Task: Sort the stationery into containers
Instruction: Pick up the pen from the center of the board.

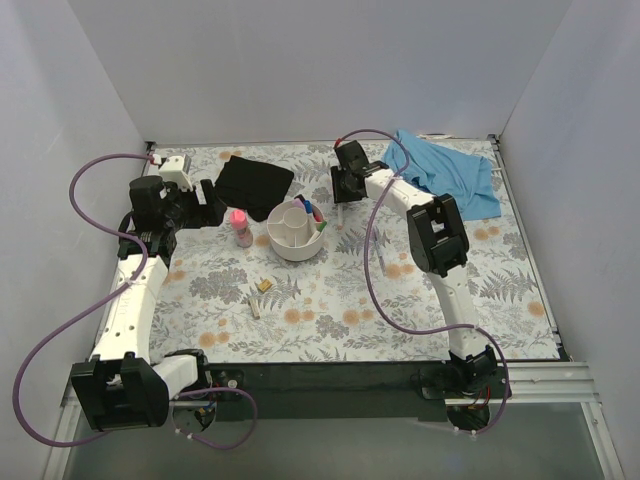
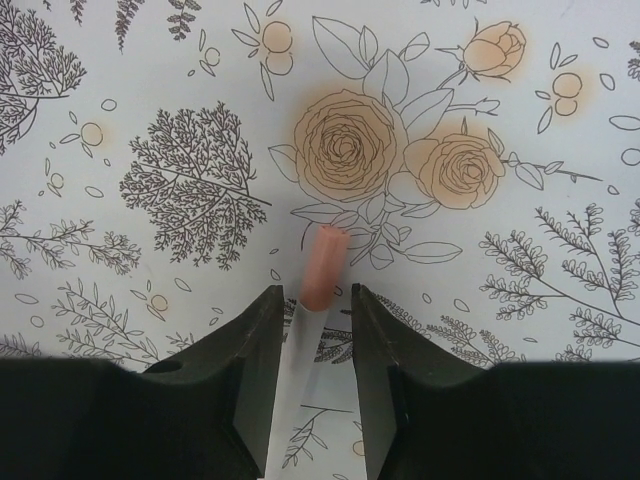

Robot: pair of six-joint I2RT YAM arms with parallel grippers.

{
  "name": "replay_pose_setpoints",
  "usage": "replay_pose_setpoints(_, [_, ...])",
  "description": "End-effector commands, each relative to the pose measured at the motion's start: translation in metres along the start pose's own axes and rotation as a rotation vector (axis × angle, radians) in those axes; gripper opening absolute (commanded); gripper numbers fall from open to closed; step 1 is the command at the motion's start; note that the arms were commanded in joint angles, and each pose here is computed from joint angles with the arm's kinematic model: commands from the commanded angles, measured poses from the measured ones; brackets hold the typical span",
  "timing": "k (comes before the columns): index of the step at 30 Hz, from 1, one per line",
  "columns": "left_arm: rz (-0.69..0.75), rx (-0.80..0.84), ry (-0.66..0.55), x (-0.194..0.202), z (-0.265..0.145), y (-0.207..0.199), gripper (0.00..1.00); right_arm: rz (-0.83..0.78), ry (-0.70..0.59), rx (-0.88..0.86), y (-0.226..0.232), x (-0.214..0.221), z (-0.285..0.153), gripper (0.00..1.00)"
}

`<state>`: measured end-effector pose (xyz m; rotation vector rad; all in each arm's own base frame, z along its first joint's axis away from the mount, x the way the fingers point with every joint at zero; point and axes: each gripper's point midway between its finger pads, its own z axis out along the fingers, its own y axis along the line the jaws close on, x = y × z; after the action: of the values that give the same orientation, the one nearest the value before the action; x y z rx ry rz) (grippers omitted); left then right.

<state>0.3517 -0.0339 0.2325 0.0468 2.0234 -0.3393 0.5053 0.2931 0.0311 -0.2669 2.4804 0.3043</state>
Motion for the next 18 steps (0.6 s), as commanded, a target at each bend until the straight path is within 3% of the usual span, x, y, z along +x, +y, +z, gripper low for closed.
replay_pose_setpoints(1, [0.0,-0.005,-0.013,-0.005,-0.004,-0.002,0.76,-0.018,0.013,0.034,0.008,0.009,0.01,0.41])
replay_pose_setpoints(5, [0.005,-0.021,-0.022,-0.01,-0.005,0.0,0.76,-0.045,0.06,0.074,0.001,0.032,0.024,0.39])
replay_pose_setpoints(8, [0.013,-0.033,-0.029,-0.013,-0.007,0.002,0.76,-0.075,0.103,0.122,-0.01,0.053,0.032,0.29])
replay_pose_setpoints(9, [0.015,-0.033,-0.03,-0.014,-0.008,0.002,0.76,-0.084,0.114,0.133,-0.013,0.058,0.033,0.16])
replay_pose_setpoints(11, [0.014,-0.039,-0.032,-0.014,-0.009,0.002,0.76,-0.103,0.136,0.165,-0.022,0.067,0.033,0.02])
replay_pose_setpoints(15, [0.011,-0.032,-0.041,-0.016,-0.01,0.001,0.76,-0.131,0.151,0.166,-0.028,0.071,0.022,0.01])
replay_pose_setpoints(18, [0.015,-0.037,-0.052,-0.02,-0.01,0.002,0.76,-0.103,0.06,0.117,-0.021,0.029,-0.009,0.01])
